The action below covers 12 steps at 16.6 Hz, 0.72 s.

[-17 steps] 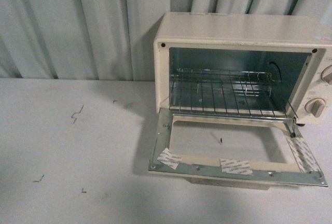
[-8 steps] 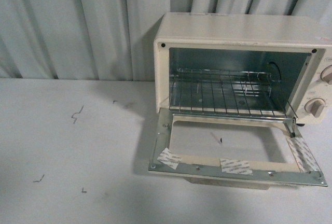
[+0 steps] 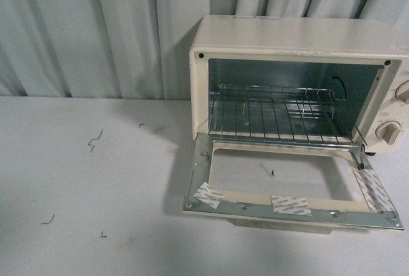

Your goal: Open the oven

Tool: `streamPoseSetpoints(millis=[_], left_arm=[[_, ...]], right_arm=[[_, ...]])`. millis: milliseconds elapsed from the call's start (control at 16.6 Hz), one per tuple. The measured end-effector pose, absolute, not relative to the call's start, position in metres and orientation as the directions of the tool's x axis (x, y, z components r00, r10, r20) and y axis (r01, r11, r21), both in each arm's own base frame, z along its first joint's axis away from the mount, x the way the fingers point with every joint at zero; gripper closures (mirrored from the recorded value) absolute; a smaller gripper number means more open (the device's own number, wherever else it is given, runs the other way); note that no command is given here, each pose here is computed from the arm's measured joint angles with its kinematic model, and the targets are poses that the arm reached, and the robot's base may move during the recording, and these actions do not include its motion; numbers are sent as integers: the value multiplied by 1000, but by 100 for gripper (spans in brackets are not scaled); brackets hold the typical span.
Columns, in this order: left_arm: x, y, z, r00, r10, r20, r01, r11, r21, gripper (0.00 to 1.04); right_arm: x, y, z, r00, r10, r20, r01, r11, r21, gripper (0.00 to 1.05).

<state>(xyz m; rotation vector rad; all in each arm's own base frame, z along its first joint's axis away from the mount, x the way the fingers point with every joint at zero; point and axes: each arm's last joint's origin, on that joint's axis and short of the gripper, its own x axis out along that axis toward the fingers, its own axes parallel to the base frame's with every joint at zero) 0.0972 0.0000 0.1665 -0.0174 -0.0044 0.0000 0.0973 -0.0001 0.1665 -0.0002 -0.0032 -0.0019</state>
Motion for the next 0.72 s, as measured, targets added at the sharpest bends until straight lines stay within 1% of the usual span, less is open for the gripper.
streamPoseSetpoints(millis=[422, 723], left_arm=[[97, 0, 167, 1000, 0, 4, 0, 1000, -17, 7], [97, 0, 167, 1000, 0, 4, 0, 1000, -17, 7]], right_arm=[[97, 0, 166, 1000, -2, 3, 2, 1000, 0, 6], [97, 0, 166, 1000, -2, 3, 2, 1000, 0, 6]])
